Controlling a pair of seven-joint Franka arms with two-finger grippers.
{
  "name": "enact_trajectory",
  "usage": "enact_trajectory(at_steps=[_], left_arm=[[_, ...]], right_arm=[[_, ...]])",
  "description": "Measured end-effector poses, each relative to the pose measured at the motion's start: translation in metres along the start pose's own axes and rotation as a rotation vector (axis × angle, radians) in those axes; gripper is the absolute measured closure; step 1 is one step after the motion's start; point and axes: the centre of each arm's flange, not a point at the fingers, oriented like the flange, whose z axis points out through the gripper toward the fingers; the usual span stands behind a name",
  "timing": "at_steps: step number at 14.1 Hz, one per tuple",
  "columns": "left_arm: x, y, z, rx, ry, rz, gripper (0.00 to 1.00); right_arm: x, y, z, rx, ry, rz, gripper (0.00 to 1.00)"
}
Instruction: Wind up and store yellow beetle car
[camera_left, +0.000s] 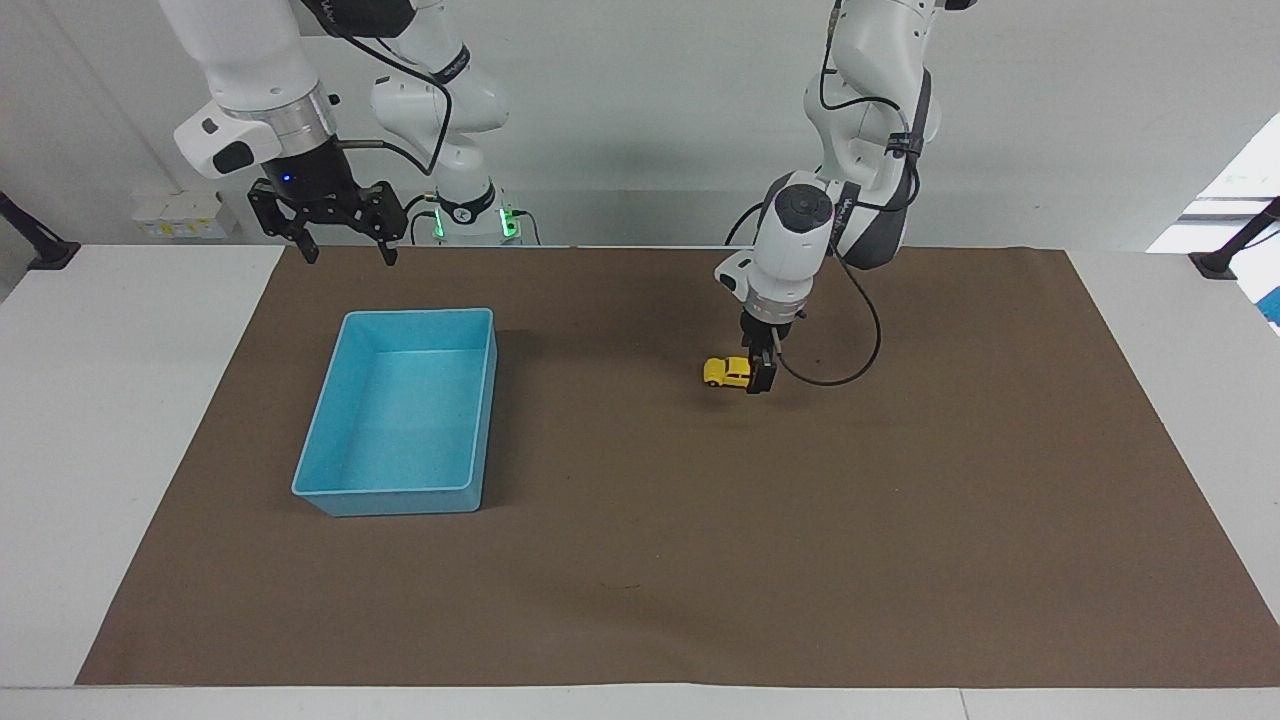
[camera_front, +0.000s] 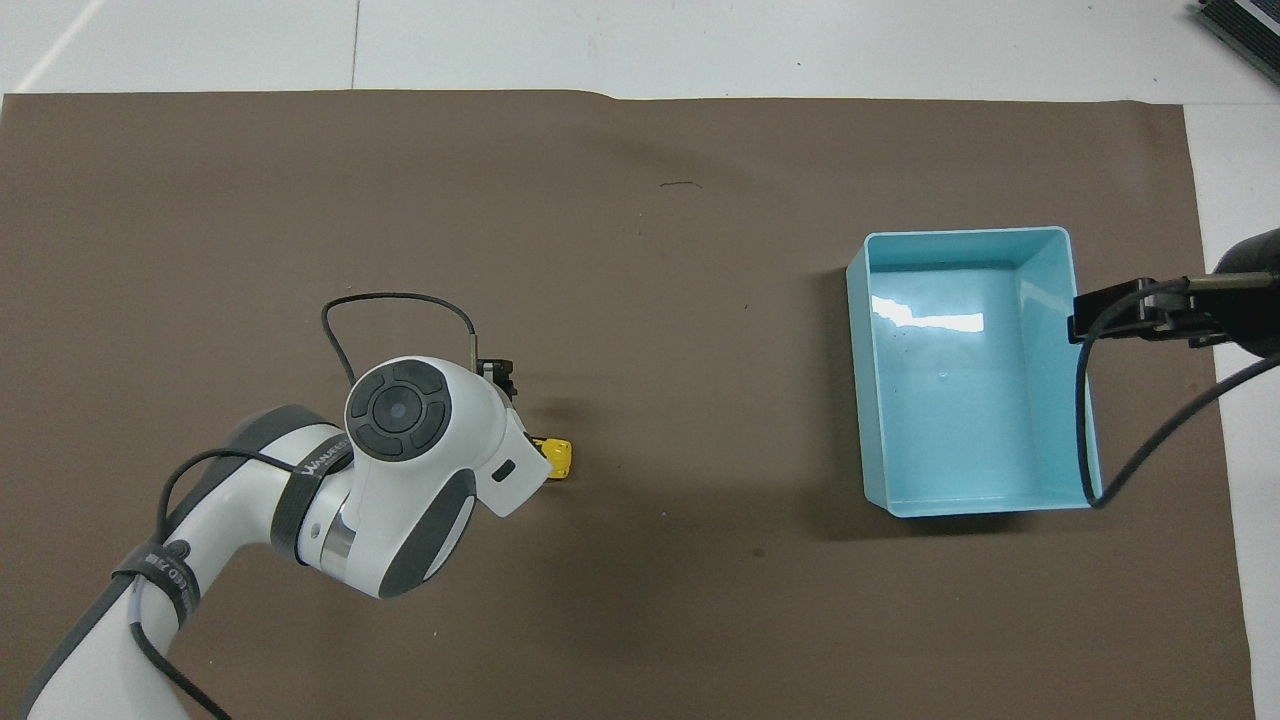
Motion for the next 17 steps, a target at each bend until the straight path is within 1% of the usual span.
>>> enact_trajectory(at_steps=[4,6,7,8,9,10,17], left_arm=[[0.005,0.020,0.027,-0.008,-0.006,-0.014,0.00],[0.011,0.026,0.036,-0.003,-0.005,-0.036,0.05],[0.014,0.027,0.038,-0.001,-0.004,-0.043,0.15],[0.014,0.027,0.038,0.002,-0.003,-0.048,0.27],[0.014,0.026,0.037,0.007,0.000,-0.050,0.44],[0.014,0.024,0.035,0.011,0.002,-0.052,0.54],[0.013,0.019,0.029,0.019,0.007,-0.098,0.55]], right_arm=[[0.000,0.000,0.000,0.000,0.000,0.000,0.00],[0.000,0.000,0.000,0.000,0.000,0.000,0.00],[0.000,0.000,0.000,0.000,0.000,0.000,0.00],[0.000,0.000,0.000,0.000,0.000,0.000,0.00],[0.000,0.000,0.000,0.000,0.000,0.000,0.00],[0.000,0.000,0.000,0.000,0.000,0.000,0.00],[0.000,0.000,0.000,0.000,0.000,0.000,0.00]])
